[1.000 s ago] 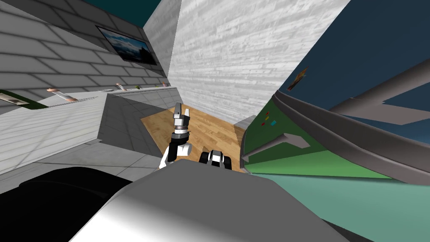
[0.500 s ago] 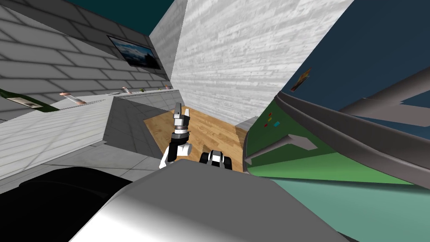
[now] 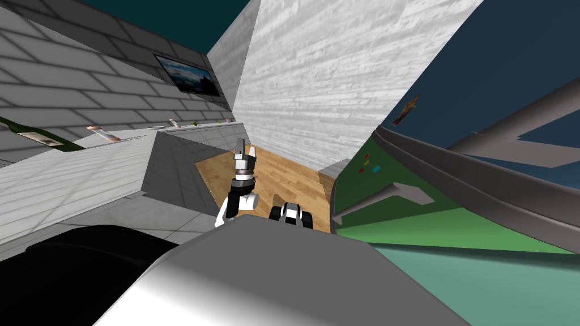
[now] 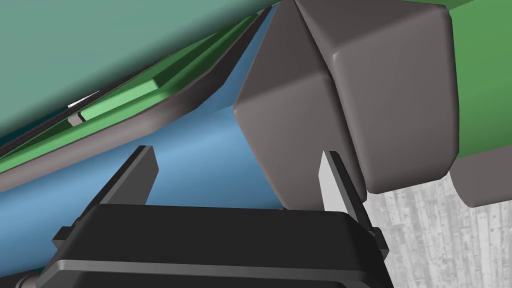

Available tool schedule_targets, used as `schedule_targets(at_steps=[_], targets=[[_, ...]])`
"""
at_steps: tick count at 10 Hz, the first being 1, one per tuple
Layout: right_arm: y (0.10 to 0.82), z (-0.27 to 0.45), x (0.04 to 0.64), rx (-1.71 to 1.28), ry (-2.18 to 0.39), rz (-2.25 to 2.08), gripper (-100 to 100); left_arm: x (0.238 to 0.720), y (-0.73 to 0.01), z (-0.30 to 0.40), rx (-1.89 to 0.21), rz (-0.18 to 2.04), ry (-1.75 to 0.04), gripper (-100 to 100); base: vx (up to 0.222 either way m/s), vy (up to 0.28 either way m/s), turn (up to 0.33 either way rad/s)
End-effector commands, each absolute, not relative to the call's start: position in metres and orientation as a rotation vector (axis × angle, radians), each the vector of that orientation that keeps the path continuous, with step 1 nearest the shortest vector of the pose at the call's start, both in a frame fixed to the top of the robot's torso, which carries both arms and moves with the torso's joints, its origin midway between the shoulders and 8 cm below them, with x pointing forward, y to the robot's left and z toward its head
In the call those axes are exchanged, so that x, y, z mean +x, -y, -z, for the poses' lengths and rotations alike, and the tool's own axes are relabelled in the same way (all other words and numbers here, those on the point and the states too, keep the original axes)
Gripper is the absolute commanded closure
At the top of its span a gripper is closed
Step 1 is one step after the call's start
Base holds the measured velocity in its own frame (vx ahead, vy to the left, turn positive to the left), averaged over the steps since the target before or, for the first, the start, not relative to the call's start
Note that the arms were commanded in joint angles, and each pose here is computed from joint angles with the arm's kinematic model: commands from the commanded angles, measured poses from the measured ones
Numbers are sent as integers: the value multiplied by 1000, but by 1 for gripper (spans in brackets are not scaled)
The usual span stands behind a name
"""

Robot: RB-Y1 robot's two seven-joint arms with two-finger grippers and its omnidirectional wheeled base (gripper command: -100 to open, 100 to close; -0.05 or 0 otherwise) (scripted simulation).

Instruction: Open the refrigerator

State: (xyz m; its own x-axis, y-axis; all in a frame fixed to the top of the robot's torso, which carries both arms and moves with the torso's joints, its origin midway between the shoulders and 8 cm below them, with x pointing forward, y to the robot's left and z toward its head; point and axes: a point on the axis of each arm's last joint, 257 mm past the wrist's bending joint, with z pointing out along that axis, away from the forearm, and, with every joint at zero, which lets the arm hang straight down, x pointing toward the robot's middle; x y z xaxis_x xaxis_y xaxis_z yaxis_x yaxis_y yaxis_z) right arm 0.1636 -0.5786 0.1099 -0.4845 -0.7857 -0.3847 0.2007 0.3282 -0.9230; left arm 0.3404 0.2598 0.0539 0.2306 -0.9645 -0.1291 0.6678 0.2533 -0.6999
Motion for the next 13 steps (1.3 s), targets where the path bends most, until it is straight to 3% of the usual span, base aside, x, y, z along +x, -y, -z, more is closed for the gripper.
schedule_targets(at_steps=[1, 8, 9, 10, 13], targets=[[570, -124, 173, -590, -1631, 1358, -100, 340, -260, -54, -575, 1211, -621, 0, 13, 21, 39], [546, -113, 188, -692, -1643, 1330, -100, 340, -260, -54, -575, 1211, -621, 0, 5, 24, -6], [554, -110, 183, -669, -1661, 1330, 100, 340, -260, -54, -575, 1211, -621, 0, 39, -51, -10], [548, -105, 186, -686, -1665, 1311, 100, 340, -260, -54, -575, 1211, -621, 0, 8, -23, -56], [571, -95, 168, -565, -1760, 1334, 100, 340, -260, -54, -575, 1211, -621, 0, -59, 77, 314]])
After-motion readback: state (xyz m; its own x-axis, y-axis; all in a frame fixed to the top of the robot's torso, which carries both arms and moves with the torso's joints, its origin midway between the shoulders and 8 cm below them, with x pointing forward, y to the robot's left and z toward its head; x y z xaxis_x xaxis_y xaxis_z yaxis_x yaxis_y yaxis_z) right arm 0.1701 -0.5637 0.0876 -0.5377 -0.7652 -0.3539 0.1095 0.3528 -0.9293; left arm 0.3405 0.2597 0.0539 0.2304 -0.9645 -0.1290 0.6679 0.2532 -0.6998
